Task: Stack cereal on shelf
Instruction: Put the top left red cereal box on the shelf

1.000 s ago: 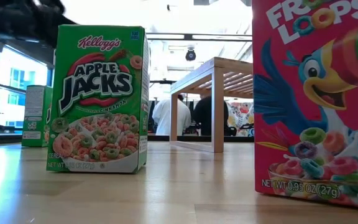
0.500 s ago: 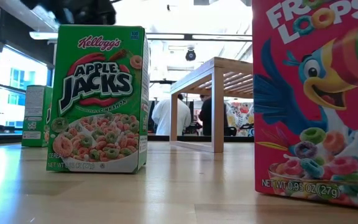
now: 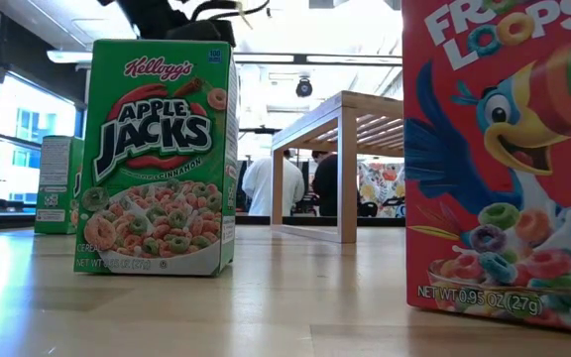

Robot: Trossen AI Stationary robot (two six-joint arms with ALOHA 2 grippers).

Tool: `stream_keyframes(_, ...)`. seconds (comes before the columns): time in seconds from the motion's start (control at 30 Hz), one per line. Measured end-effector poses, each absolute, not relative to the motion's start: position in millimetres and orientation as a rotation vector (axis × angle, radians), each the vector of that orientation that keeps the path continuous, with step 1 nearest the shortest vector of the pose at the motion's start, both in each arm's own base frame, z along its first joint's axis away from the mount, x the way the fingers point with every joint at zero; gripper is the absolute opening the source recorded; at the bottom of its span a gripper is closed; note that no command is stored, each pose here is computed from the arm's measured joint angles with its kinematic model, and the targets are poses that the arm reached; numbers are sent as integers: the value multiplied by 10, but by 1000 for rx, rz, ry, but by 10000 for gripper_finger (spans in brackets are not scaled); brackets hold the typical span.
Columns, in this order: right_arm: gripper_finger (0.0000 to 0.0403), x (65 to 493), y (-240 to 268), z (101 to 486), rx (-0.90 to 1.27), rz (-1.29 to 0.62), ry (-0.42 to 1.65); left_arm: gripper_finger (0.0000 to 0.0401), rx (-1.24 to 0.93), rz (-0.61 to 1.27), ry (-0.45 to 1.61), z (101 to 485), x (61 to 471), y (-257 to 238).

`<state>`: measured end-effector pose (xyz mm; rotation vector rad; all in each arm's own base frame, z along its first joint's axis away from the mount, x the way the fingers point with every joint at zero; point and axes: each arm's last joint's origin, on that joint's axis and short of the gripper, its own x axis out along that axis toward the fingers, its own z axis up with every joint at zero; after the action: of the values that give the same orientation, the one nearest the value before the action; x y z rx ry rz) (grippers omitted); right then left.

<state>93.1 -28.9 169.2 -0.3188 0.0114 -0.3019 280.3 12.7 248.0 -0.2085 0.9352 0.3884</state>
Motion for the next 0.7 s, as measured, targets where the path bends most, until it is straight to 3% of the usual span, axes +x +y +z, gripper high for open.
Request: stream_keyframes(0.7,0,931,-289,1692,-319,-302,11,247,-131,422,1154,2175,2826,-4)
